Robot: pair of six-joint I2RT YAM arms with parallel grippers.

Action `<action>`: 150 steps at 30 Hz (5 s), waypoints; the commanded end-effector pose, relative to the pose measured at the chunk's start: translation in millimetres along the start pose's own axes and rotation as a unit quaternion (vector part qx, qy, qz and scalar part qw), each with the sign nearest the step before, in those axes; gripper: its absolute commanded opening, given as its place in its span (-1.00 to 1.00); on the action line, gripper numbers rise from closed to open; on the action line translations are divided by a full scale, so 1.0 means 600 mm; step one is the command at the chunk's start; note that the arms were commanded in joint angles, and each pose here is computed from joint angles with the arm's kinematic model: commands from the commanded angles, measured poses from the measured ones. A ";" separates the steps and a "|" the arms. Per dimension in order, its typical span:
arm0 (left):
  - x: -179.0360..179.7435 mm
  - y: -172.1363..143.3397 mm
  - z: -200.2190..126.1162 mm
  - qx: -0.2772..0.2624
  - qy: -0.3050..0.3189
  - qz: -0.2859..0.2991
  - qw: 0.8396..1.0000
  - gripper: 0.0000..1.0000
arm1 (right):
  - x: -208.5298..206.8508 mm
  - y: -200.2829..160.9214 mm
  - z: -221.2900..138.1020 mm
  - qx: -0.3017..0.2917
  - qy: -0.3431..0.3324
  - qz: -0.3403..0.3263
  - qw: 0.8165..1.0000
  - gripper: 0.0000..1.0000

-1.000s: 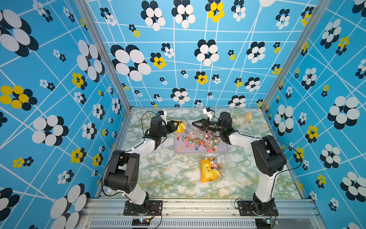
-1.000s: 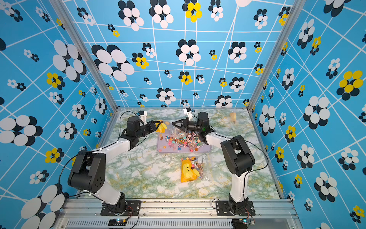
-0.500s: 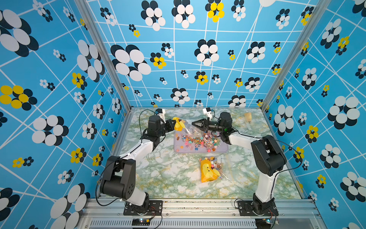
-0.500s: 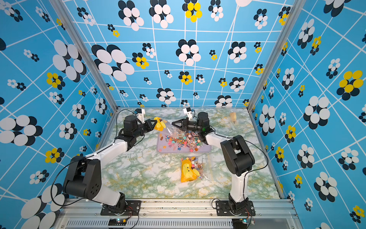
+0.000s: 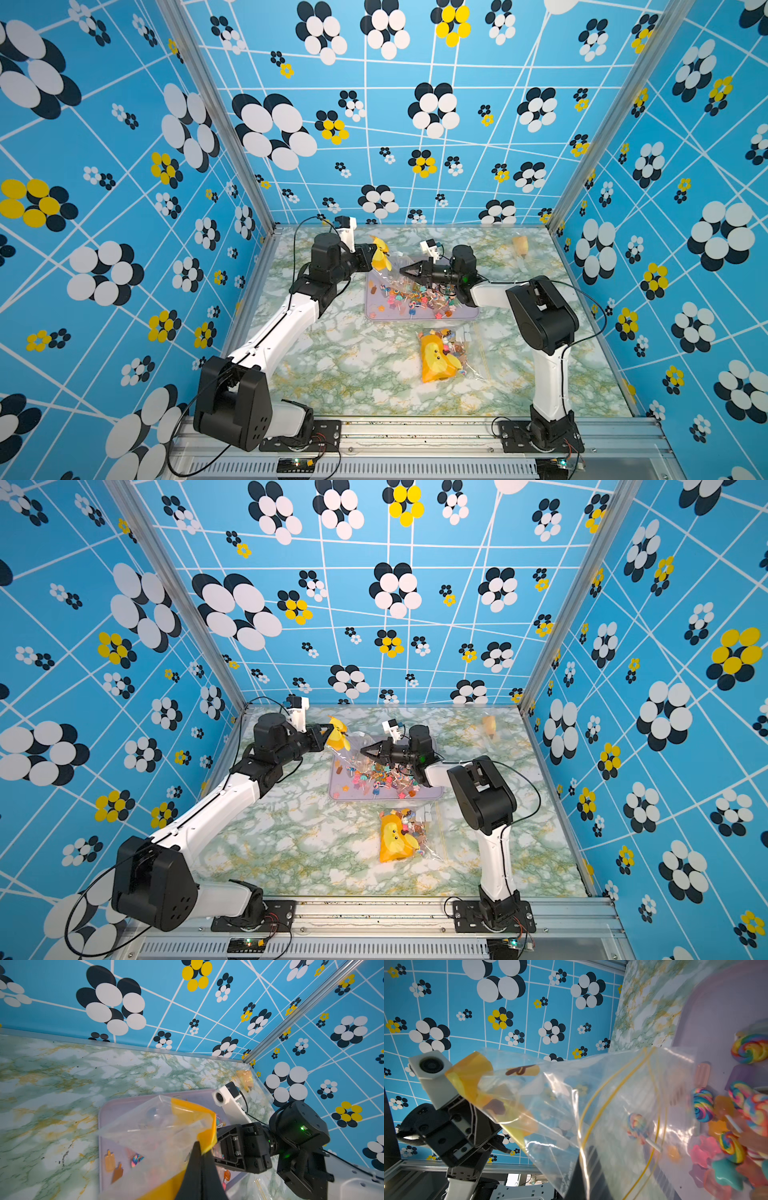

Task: Pour candies out of the ziploc bag
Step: 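Pour the candies out of the ziploc bag onto the tray, then place the ziploc bag at the center of the board, then adjust the ziploc bag at the center of the board.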

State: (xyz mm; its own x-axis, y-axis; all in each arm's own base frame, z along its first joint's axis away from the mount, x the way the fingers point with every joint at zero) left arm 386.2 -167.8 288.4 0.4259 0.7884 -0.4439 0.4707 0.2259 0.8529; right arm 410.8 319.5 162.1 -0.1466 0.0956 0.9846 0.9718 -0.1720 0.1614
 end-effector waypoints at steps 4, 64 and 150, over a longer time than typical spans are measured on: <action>-0.045 0.033 -0.010 -0.020 -0.007 0.051 0.998 -1.00 | -0.011 0.001 0.010 0.002 0.019 0.010 1.000 -1.00; -0.021 0.049 -0.084 -0.051 0.066 0.047 0.995 0.78 | 0.039 0.147 -0.534 -0.453 -0.370 -0.013 0.811 -1.00; -0.153 -0.445 -0.014 0.297 -0.072 -0.029 0.952 0.94 | -0.009 -0.046 -0.378 -0.200 -0.443 -0.090 0.869 0.75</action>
State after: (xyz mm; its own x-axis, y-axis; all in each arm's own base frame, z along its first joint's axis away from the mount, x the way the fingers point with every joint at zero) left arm 219.2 -290.0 110.7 0.4798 0.7008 -0.5279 0.8140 -0.1309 0.5660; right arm 349.0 102.5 169.4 0.0884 0.8302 0.5504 0.7719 -0.4064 0.4889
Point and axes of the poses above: each gripper's point midway between its finger pads, its own z axis out along the fingers, its own x axis along the line the jaws close on, y = z × x, the point moved 3 cm from there along -z, back along the fingers, and after that the axes turned 5 degrees about z, right-handed, at the moved point
